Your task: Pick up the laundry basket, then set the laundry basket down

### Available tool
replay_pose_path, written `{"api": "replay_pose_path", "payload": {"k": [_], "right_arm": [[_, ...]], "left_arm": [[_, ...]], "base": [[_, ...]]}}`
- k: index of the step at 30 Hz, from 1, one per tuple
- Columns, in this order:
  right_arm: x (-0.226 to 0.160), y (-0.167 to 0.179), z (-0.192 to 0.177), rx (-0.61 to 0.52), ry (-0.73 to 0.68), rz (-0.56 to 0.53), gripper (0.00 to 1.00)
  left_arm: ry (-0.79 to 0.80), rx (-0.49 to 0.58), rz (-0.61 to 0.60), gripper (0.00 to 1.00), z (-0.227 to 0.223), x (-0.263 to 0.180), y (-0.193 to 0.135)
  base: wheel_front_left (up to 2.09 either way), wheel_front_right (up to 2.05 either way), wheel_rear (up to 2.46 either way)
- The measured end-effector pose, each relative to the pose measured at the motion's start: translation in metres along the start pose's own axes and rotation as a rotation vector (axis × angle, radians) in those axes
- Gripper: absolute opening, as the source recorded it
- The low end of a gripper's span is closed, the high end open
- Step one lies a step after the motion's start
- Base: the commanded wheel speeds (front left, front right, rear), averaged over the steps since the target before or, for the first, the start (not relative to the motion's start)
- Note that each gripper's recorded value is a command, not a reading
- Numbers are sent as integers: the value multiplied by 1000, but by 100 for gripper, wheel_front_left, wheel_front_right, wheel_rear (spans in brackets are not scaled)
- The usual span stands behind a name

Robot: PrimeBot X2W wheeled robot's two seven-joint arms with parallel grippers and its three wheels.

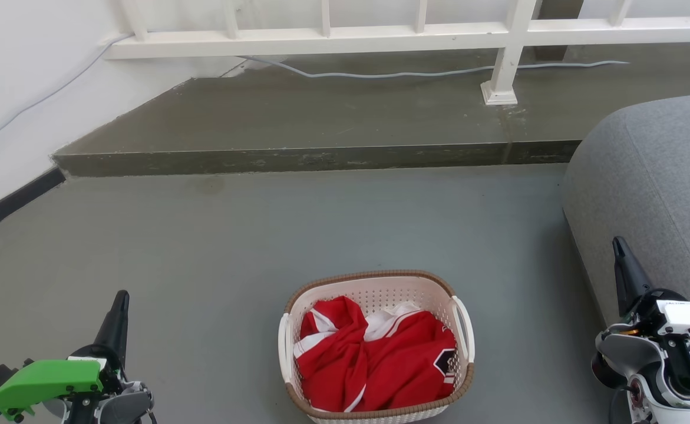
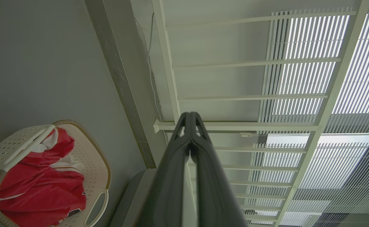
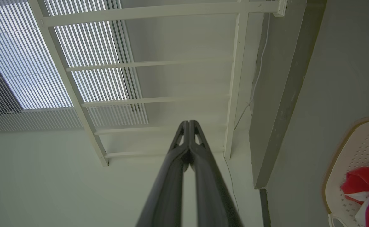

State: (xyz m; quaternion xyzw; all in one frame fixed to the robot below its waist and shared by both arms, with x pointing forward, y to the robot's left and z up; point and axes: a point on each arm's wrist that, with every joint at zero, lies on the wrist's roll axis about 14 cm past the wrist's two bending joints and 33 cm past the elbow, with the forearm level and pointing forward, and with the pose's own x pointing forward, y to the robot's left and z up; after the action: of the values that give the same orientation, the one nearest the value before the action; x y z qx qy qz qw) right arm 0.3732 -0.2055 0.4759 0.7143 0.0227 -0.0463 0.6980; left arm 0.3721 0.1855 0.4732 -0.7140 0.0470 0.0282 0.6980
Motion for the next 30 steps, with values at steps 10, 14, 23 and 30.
{"api": "replay_pose_path", "payload": {"k": [10, 14, 23, 30], "right_arm": [[0, 0, 0, -1, 0, 0, 0], [0, 0, 0, -1, 0, 0, 0], [0, 0, 0, 0, 0, 1, 0], [0, 0, 0, 0, 0, 1, 0]], "left_arm": [[-1, 0, -1, 0, 0, 0, 0], [-1, 0, -1, 0, 0, 0, 0], [-1, 2, -1, 0, 0, 0, 0], [-2, 3, -1, 0, 1, 0, 0]], "base": [[0, 0, 0], [0, 0, 0], [0, 0, 0], [0, 0, 0]]}}
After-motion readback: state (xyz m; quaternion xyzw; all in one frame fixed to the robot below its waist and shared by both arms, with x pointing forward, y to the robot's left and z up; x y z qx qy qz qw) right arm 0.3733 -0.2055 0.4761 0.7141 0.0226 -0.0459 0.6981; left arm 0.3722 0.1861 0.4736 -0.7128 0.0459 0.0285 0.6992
